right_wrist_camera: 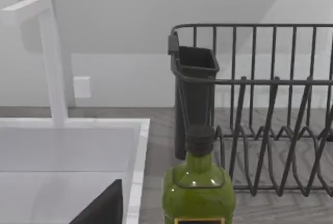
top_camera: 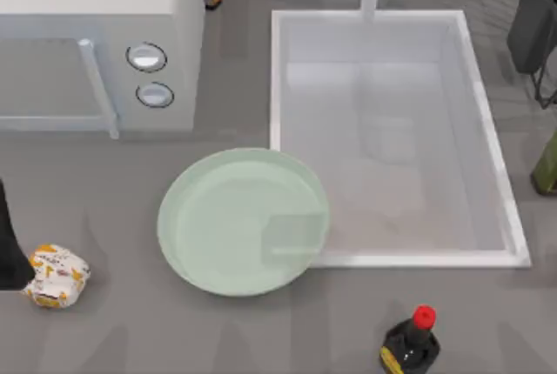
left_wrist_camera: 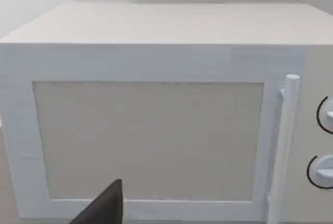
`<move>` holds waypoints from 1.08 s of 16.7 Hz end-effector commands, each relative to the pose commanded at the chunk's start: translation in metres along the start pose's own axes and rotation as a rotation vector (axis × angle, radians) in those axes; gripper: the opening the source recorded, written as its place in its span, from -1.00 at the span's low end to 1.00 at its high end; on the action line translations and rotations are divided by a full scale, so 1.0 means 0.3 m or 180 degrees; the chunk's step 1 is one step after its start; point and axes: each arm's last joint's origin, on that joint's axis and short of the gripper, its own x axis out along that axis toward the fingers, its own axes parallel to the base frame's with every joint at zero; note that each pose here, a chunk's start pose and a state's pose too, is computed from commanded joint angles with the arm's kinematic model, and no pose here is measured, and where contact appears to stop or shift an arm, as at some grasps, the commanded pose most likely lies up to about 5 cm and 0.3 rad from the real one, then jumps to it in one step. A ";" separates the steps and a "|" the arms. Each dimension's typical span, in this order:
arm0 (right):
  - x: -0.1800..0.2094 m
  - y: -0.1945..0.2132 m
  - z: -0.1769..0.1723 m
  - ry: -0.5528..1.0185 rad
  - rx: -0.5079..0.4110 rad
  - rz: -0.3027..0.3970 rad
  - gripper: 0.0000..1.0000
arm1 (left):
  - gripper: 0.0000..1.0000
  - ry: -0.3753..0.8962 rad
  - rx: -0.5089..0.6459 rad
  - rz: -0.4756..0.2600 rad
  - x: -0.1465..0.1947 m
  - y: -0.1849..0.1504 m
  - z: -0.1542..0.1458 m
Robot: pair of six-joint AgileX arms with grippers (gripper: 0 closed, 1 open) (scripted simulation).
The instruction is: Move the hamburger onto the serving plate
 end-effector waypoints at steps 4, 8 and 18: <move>0.000 0.000 0.000 0.0000 0.0000 0.0000 1.00 | 1.00 0.0104 0.0019 -0.0012 0.002 -0.001 0.014; 0.000 0.000 0.000 0.0000 0.0000 0.0000 1.00 | 1.00 0.0701 0.0119 -0.0085 0.025 -0.008 0.073; 0.000 0.000 0.000 0.0000 0.0000 0.0000 1.00 | 1.00 0.3510 0.0606 -0.0546 0.328 -0.063 0.142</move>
